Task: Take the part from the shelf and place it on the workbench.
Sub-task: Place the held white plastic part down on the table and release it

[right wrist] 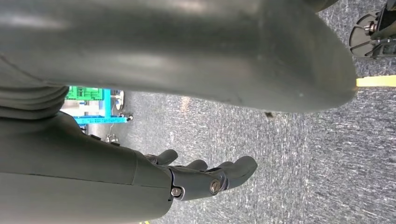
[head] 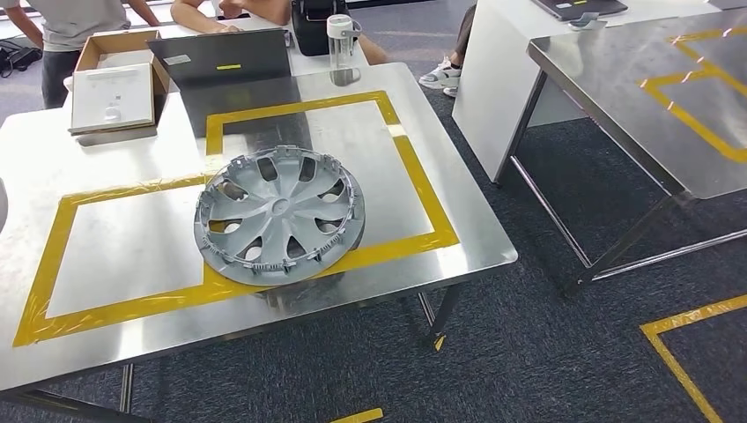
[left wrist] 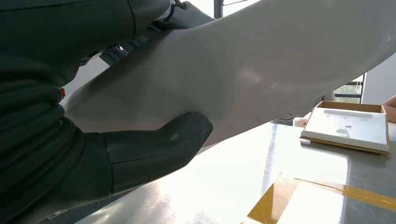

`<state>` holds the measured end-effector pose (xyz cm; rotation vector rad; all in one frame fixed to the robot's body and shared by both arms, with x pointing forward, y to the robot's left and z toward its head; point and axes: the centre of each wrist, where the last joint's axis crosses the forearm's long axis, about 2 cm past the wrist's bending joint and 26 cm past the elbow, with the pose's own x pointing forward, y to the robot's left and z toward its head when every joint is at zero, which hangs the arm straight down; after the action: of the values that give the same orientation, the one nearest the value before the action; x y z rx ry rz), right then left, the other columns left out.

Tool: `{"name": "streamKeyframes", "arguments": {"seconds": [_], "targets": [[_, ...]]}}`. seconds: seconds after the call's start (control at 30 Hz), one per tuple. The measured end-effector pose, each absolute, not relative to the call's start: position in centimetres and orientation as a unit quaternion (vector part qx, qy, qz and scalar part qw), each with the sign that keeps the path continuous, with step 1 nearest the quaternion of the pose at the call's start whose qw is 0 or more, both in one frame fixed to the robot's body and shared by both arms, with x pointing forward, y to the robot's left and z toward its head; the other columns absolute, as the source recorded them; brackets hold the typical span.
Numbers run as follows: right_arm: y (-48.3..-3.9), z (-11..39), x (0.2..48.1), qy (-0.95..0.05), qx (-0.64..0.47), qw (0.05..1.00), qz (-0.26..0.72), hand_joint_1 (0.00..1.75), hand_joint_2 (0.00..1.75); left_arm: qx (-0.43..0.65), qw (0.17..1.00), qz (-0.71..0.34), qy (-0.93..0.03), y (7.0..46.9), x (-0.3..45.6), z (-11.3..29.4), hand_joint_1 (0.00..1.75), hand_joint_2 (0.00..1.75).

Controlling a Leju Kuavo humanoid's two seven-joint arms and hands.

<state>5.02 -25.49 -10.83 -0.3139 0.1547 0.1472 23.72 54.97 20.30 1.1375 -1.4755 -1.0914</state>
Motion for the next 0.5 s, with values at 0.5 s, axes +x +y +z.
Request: {"name": "streamKeyframes", "arguments": {"seconds": [0.5], "targets": [[-25.5,-10.8,5.3,0.073,-0.158,0.981,0.081,0.0,0.0,0.406,0.431,-0.458,-0.663,50.7,27.2,17.5,1.75,1.75]]}}
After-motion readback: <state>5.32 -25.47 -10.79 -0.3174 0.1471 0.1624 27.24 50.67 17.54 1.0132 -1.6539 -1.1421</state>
